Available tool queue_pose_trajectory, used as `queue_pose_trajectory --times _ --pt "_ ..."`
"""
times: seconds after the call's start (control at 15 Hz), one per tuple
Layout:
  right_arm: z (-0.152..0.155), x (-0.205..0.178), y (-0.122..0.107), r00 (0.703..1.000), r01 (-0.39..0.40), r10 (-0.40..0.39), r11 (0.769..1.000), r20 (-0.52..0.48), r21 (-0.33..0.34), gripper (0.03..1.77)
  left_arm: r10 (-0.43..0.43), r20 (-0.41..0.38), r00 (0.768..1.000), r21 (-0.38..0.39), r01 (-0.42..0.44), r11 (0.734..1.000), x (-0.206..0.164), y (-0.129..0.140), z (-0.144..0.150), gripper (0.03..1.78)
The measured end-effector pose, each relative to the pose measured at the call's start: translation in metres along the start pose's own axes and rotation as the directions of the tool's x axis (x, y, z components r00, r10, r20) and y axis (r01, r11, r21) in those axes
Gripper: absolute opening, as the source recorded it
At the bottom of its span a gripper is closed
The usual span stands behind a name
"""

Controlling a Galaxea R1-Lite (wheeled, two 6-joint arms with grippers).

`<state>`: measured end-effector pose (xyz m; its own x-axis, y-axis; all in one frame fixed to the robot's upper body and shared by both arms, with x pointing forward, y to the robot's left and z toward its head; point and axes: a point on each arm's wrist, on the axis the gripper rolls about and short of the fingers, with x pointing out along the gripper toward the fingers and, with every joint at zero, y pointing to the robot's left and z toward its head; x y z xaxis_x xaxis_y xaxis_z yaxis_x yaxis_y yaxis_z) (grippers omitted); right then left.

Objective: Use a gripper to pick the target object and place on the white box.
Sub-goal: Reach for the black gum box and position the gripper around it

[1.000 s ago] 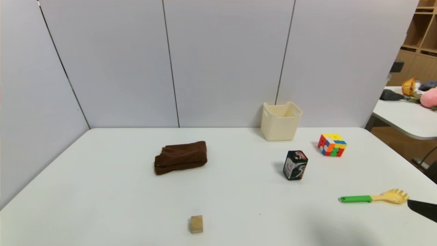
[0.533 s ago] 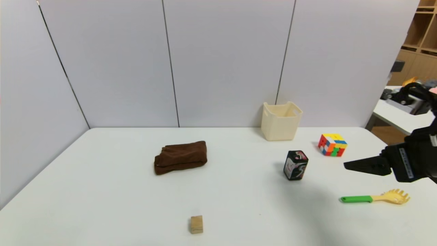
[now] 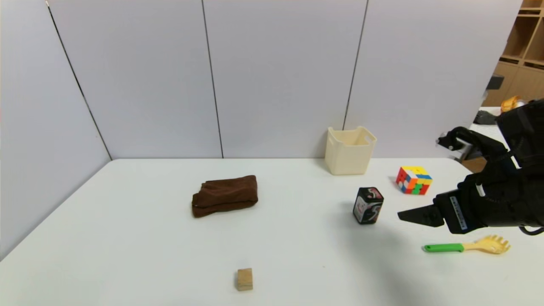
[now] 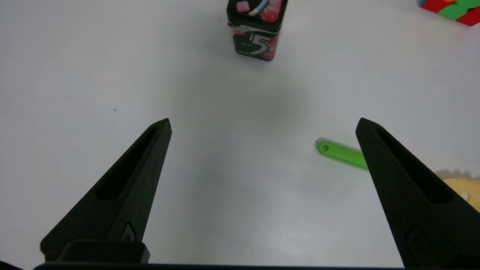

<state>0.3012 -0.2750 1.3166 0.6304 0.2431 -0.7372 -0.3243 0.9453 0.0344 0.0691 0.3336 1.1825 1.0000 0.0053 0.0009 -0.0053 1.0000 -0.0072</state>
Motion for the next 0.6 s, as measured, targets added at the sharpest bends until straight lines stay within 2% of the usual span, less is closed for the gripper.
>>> queue_pose_trajectory --times 0.27,0.47,0.6 --pt "0.011 0.022 0.002 0.999 -0.008 0.008 1.0 -0.039 0.0 1.7 0.0 0.0 1.0 0.0 0.0 1.0 0.0 0.0 0.0 1.69" --pt "0.032 0.038 0.007 0.999 -0.004 0.005 0.999 -0.035 0.043 1.7 0.0 0.0 1.0 0.0 0.0 1.0 0.0 0.0 0.0 1.69" --pt "0.043 0.052 0.014 0.999 0.033 -0.03 0.997 -0.043 0.065 1.7 0.001 0.0 1.0 0.0 -0.001 1.0 0.0 0.0 0.0 1.69"
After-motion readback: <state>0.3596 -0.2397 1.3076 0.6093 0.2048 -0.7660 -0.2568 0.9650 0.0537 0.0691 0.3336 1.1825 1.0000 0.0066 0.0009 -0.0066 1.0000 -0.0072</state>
